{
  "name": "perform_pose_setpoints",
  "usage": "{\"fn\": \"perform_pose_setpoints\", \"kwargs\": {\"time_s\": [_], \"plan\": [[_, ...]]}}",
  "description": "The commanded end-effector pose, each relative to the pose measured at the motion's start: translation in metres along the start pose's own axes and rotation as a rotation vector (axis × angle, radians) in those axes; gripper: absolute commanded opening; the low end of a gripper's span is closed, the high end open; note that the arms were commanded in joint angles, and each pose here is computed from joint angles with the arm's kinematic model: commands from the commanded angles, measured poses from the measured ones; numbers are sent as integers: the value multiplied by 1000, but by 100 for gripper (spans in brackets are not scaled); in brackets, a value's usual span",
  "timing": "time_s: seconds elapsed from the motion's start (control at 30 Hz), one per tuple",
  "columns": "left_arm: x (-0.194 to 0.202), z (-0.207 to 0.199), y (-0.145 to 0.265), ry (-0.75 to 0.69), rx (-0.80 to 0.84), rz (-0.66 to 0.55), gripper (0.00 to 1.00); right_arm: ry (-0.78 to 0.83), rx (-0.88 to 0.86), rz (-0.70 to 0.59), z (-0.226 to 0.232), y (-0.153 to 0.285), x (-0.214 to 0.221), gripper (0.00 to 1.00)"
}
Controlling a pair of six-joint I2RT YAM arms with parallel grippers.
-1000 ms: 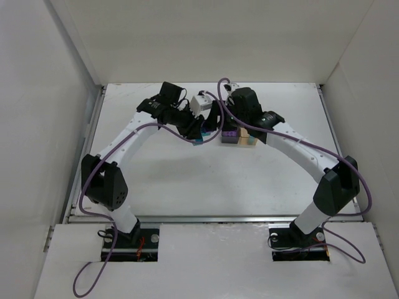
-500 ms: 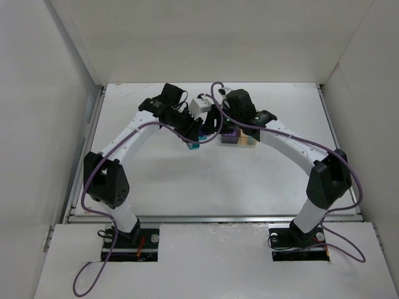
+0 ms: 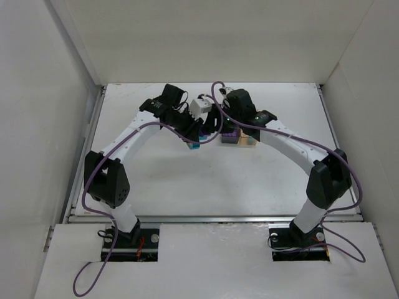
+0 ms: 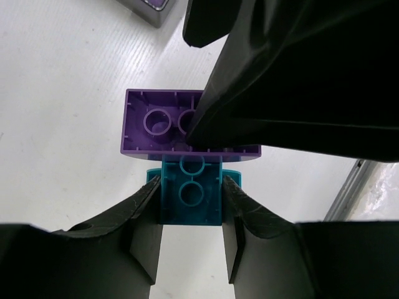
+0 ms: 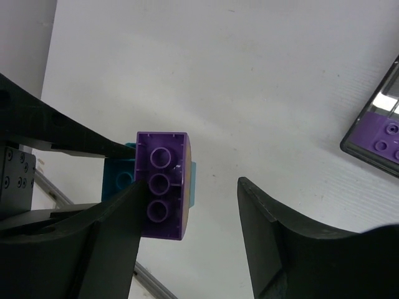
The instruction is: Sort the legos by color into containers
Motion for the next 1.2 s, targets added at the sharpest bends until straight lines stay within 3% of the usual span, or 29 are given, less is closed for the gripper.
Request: {"fn": "perform_pose_setpoints", "kwargs": {"time_s": [0.0, 0.17, 0.43, 0.67, 1.17], "plan": [[-4, -10, 2, -61, 19, -36, 0, 45, -41, -173, 29, 36, -40, 65], [-6, -11, 2, -72, 24, -56, 0, 61, -100, -241, 37, 50, -51, 65], [-38, -24, 12, -42, 67, -184, 0, 62, -202, -190, 46, 41, -38, 65], [-53, -38, 22, 36, 113, -256, 0, 9, -94, -203, 28, 33, -34, 65], [-63, -38, 26, 110, 94, -277, 0, 41, 2, -169, 18, 40, -19, 62]]}}
Point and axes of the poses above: each gripper's point midway between its finger pads, its own y axis back along the fingers, its own z axis along the line the jaws close on, x = y × z, the point moved 3 cm from there along y, back along the fingers, and after that the axes turned 10 degrees about y, right-handed, at the moved point
